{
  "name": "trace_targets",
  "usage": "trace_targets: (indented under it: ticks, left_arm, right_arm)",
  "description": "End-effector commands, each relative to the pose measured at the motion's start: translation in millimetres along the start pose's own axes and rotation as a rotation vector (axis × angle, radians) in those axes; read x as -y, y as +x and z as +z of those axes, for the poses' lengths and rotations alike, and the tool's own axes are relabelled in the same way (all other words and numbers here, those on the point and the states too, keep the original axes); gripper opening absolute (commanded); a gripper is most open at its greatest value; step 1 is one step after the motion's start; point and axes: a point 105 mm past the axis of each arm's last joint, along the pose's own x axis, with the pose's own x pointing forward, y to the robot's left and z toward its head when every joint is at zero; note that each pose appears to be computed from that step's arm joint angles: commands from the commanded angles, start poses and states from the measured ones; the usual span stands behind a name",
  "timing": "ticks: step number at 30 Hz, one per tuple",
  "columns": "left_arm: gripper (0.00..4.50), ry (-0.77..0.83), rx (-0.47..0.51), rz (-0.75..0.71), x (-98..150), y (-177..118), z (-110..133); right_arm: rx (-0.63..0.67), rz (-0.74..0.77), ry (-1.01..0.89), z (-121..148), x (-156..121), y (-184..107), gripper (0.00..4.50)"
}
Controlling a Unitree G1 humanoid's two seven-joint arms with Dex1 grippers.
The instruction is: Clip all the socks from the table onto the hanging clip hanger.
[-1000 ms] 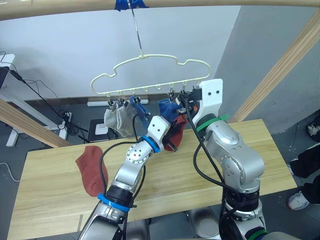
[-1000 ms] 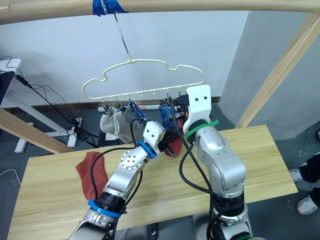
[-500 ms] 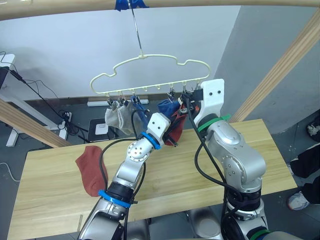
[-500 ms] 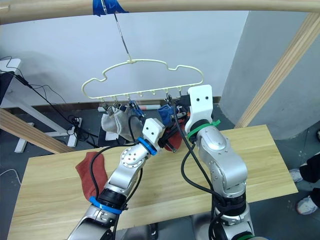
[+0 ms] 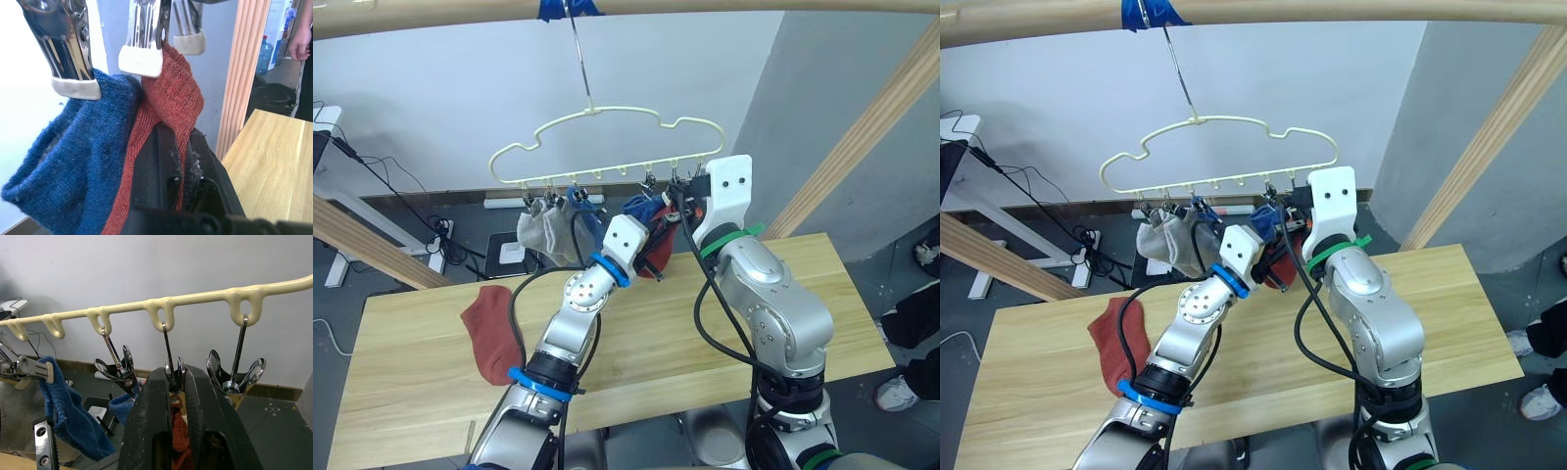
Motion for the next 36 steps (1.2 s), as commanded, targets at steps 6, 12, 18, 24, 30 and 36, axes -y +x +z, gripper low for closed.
trace_targets:
  ticks: [6, 12, 18, 24, 30, 36]
  left_arm:
    - [0.00, 0.005, 0.040, 0.028, -6, 3, 11]
    - [0.55, -0.057, 0.001, 0.025, -6, 4, 4]
    - [2.15, -0.096, -0.025, -0.043, -1, -5, 0]
    - [3.85, -0.132, -0.096, -0.199, 7, -40, -4]
    - [4.49, -0.168, -0.128, -0.286, -2, -72, 6]
    - [4.49, -0.199, -0.097, -0.369, -13, -93, 29]
  right_arm:
    - [0.073, -0.019, 0.011, 16, 0, -6, 1.43]
    - [0.085, -0.023, 0.013, 20, 2, -7, 3.59]
    - [0.070, 0.019, -0.006, 19, 2, -13, 4.50]
    - [-0.022, 0.177, -0.072, 6, 0, -31, 4.50]
    - [-0.080, 0.228, -0.184, -2, 16, -48, 4.50]
    - [-0.081, 0.170, -0.230, -4, 34, -54, 4.50]
